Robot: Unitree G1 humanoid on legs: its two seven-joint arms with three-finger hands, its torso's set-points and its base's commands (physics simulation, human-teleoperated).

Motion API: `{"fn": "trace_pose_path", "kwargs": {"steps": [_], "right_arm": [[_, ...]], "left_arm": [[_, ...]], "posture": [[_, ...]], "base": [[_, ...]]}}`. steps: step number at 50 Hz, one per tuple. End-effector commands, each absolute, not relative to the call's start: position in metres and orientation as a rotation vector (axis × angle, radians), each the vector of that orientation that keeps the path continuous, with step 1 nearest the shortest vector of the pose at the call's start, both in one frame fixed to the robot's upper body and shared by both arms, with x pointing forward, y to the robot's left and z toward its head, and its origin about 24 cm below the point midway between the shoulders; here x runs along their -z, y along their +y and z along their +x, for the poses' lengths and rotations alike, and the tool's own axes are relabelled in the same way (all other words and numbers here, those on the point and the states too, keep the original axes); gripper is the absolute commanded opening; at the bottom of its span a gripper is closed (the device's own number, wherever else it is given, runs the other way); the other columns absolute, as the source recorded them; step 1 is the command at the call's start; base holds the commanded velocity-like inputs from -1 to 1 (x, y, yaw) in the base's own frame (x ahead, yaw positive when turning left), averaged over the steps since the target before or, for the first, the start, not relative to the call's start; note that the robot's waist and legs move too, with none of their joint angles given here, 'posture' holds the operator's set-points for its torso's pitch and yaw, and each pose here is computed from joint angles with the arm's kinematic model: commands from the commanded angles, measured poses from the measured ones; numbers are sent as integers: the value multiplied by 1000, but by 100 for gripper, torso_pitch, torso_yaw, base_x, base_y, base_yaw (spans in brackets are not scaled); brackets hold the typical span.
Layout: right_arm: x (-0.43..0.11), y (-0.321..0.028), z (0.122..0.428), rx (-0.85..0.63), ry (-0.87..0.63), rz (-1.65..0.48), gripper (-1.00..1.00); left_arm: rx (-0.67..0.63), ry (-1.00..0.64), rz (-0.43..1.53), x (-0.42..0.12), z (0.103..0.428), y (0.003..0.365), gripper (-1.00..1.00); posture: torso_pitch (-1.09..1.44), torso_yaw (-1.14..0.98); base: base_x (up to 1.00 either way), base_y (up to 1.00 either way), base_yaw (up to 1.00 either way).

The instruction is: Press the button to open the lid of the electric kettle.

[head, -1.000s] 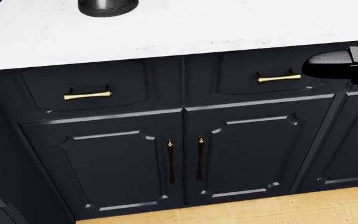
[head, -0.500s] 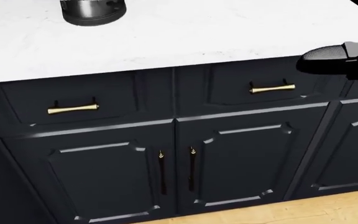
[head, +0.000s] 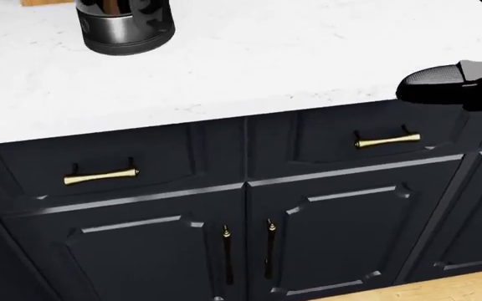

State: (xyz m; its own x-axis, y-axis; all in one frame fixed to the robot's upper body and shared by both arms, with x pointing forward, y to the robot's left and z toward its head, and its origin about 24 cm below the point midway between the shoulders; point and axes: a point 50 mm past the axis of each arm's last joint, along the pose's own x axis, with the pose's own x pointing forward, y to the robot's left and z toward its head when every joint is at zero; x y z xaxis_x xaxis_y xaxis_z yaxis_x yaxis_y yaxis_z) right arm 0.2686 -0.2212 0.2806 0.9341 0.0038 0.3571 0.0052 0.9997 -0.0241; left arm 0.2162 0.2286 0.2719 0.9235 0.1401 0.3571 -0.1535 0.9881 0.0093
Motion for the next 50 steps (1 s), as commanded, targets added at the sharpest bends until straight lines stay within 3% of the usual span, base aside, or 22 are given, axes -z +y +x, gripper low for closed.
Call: {"fn": "trace_pose_path", "kwargs": {"steps": [1, 50], "right_arm": [[-295, -223, 262, 17, -450, -36, 100], [-299, -223, 261, 20, -446, -19, 100]], "left_arm": [[-144, -430, 45, -282, 212, 227, 100], [-145, -434, 41, -284, 211, 227, 100]], "posture": [[0, 0], [0, 0]], "base": [[22, 8, 0], [21, 14, 0]]}}
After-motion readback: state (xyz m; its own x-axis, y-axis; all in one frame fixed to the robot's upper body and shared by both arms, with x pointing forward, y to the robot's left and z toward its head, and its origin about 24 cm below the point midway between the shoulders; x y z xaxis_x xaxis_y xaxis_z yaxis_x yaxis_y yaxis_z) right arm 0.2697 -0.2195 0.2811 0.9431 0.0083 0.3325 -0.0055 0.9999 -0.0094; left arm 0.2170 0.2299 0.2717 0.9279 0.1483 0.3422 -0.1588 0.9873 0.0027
